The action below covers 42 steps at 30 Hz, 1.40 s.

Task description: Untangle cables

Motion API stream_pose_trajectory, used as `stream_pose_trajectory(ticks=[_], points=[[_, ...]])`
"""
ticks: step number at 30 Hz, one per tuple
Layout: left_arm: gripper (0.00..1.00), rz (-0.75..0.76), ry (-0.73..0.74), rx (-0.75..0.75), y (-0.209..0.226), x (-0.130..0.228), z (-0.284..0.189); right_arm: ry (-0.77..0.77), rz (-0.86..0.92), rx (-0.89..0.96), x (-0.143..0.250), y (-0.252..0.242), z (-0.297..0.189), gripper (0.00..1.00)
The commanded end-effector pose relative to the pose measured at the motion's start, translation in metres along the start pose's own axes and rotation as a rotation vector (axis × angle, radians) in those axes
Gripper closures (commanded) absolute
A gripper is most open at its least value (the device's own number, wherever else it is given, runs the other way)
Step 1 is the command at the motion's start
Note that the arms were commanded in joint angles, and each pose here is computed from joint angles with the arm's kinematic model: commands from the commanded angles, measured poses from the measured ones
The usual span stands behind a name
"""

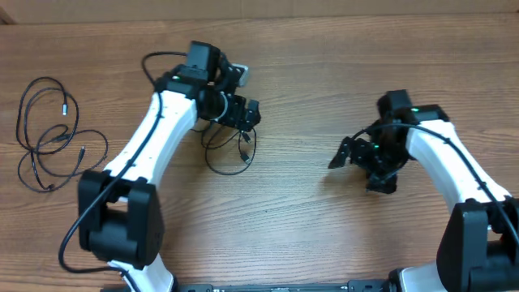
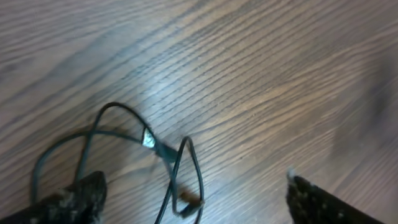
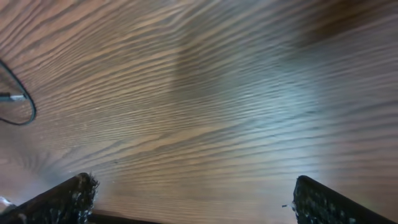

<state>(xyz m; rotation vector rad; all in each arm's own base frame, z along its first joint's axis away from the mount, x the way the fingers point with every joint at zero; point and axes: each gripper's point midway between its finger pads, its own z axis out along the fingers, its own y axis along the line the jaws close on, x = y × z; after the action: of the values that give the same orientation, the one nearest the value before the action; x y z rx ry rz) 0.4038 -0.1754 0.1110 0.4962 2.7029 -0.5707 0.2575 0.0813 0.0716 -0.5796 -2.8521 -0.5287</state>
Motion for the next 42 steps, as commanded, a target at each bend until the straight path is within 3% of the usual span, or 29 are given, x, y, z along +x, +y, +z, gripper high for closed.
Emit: stream_pose_trajectory(ticks=[1,3,6,13,18,20,21,22,27,34,37,39,42], points=[[0.12,-0.075,0.034,-0.061,0.005,0.006,0.021,-0.006,-0.007,0.0,-0.004,-0.009,-0.004,0.0],[0.12,-0.097,0.038,-0.104,0.009,0.006,0.03,-0.008,0.003,-0.002,-0.005,-0.011,-0.006,0.0],[0.23,-0.091,0.037,-0.145,0.014,0.006,0.04,-0.009,0.004,-0.002,-0.006,-0.011,-0.006,0.0],[0.4,-0.079,0.025,-0.14,0.015,0.001,0.057,-0.008,0.004,-0.002,-0.005,-0.011,-0.006,0.0],[0.47,-0.108,0.074,-0.145,0.021,0.013,0.072,-0.008,0.004,-0.002,-0.005,-0.011,-0.006,0.0],[0.66,-0.105,0.066,-0.144,0.021,0.011,0.073,-0.005,0.005,0.0,-0.005,-0.012,-0.006,0.0],[0.89,-0.101,0.042,-0.142,0.02,0.002,0.068,-0.002,0.007,0.001,-0.004,-0.012,-0.006,0.0],[0.96,-0.099,0.026,-0.142,0.019,-0.005,0.063,-0.001,0.007,0.001,-0.004,-0.012,-0.006,0.0],[0.96,-0.092,-0.089,-0.143,0.014,-0.052,0.016,0.001,0.008,0.002,-0.003,-0.012,-0.006,0.0],[0.96,-0.101,-0.265,-0.17,0.007,-0.108,-0.115,0.0,0.007,0.002,-0.003,-0.012,-0.006,0.0],[0.96,-0.068,-0.329,-0.203,0.013,-0.117,-0.163,0.0,0.007,0.002,-0.003,-0.012,-0.006,0.0],[0.96,-0.069,-0.374,-0.271,0.026,-0.12,-0.193,0.0,0.007,0.002,-0.003,-0.012,-0.006,0.0],[0.95,-0.146,-0.493,-0.51,0.073,-0.12,-0.266,0.0,0.008,0.002,-0.003,-0.012,-0.006,0.0]])
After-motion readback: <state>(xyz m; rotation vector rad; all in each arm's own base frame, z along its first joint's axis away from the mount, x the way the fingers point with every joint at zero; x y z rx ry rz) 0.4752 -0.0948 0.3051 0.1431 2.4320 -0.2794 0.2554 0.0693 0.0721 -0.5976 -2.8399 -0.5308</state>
